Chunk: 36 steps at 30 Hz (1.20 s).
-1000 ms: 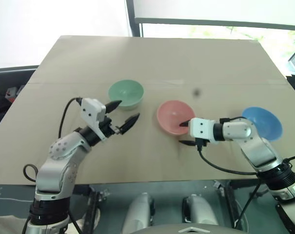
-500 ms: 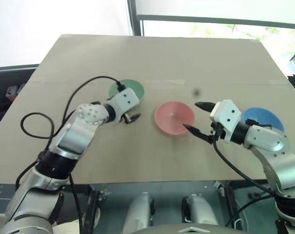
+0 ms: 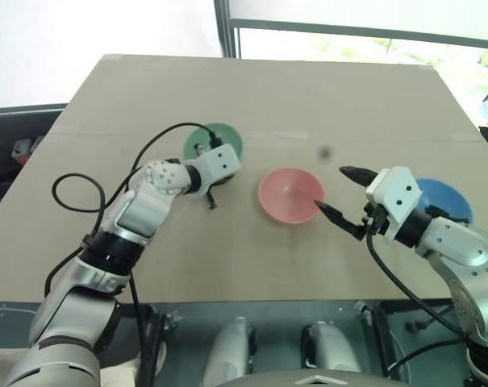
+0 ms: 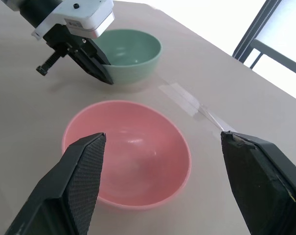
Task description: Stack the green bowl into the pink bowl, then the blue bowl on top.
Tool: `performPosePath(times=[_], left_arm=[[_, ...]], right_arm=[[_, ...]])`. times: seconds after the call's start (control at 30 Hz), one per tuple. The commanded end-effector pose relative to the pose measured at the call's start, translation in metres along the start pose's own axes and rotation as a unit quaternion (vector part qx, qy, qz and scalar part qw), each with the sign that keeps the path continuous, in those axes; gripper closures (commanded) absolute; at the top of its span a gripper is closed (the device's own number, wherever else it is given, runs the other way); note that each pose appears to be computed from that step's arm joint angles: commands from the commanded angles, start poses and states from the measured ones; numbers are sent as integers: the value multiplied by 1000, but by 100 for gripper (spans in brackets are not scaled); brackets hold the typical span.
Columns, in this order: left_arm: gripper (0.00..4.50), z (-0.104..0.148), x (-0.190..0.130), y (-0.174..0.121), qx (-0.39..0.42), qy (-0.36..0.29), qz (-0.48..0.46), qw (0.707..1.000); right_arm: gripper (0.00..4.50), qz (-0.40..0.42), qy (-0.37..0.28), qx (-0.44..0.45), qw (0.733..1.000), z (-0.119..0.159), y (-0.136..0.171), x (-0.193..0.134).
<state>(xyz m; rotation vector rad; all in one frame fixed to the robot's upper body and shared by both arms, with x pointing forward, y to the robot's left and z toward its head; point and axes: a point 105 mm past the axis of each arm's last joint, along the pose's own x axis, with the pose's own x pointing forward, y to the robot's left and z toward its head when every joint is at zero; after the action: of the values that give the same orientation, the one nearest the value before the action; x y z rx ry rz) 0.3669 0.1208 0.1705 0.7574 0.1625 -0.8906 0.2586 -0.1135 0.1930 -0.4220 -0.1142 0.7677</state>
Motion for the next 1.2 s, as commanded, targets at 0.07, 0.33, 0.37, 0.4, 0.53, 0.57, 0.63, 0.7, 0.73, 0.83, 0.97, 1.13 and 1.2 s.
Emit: performPosePath(times=[0.07,0.33,0.37,0.4,0.53,0.57,0.63,0.7,0.73,0.83,0.97,1.13,1.2], left_arm=[[448,97,-32,-23,66,-183,-120,973],[448,87,-19,-58,112,-154,-268,944],[412,86,-17,-59,109,-153,-277,942],[373,85,-16,-59,108,-155,-280,941],[224,89,-12,-55,106,-171,-273,941],[168,93,-14,-50,93,-188,-261,942],[95,97,-18,-38,34,-215,-253,943],[4,94,-24,-31,5,-240,-241,940],[4,98,-30,-28,-37,-284,-239,928],[4,91,-41,-22,-67,-343,-195,916],[4,80,-56,-38,-71,-360,-218,904],[0,67,-70,-38,-97,-358,-213,904],[0,60,-74,-37,-103,-351,-204,908]], right_arm=[[55,-55,-7,-14,998,9,-16,-26],[55,-116,43,-24,992,-5,-27,-55],[55,-124,47,-21,991,-6,-27,-57],[55,-133,53,-18,990,-9,-28,-59],[55,-164,104,-16,981,-29,-33,-69],[55,-177,129,-21,975,-39,-38,-72],[55,-201,169,-29,965,-55,-47,-77],[55,-202,203,-31,958,-73,-51,-80],[55,-197,222,-39,954,-83,-53,-80],[55,-200,261,-35,944,-109,-62,-78],[55,-212,293,-33,932,-133,-80,-74],[215,-202,302,-28,931,-143,-94,-68],[293,-195,306,-26,931,-145,-96,-68]])
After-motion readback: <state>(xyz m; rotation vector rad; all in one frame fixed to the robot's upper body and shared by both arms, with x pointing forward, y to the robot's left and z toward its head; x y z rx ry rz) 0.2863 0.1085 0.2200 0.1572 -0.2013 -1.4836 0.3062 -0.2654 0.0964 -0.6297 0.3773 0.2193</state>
